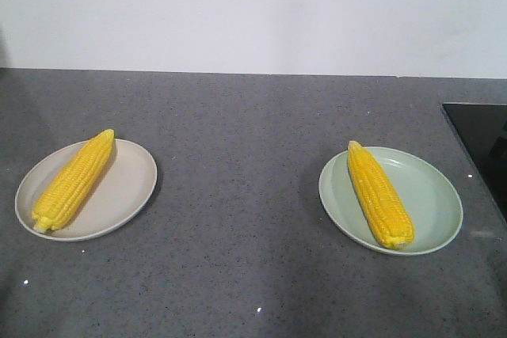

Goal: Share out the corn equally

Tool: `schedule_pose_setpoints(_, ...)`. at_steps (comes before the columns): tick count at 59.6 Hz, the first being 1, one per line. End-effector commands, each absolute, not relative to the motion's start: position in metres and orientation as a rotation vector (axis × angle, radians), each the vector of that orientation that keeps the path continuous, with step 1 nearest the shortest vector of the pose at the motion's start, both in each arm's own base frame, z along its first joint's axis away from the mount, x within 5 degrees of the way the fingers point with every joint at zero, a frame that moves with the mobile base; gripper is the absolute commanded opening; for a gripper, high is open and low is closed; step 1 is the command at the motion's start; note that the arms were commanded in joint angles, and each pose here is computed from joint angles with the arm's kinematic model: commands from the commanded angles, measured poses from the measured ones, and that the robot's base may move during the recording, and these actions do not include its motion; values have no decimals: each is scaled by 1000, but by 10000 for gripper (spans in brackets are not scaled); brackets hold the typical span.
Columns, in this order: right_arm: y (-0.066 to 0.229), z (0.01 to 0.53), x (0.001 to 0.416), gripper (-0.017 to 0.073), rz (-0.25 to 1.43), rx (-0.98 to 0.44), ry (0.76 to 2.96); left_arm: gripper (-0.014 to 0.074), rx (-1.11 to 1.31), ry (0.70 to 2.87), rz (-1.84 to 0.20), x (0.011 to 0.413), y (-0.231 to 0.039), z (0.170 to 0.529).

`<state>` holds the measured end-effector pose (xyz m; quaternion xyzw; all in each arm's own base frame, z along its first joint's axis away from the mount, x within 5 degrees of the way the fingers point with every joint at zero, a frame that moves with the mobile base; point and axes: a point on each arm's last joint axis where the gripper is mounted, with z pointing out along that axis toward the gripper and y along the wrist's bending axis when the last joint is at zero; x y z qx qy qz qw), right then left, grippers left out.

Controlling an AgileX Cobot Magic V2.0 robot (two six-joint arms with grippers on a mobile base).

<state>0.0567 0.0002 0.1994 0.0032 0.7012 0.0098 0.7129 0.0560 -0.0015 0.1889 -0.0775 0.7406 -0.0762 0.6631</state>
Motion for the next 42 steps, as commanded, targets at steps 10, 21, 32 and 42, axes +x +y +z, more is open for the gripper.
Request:
schedule_pose_setpoints(10,2,205,56,-5,25,-12,1441,-6,-179,1569,-177,54,-1,203)
schedule_pose_setpoints(21,2,205,56,-5,25,-12,1441,-6,-179,1569,-177,54,-1,203)
schedule_pose_setpoints(32,2,205,56,-5,25,-12,1441,-6,-179,1569,-177,54,-1,203)
schedule_pose_setpoints(42,2,205,56,-5,25,-12,1441,-6,-179,1569,-177,54,-1,203)
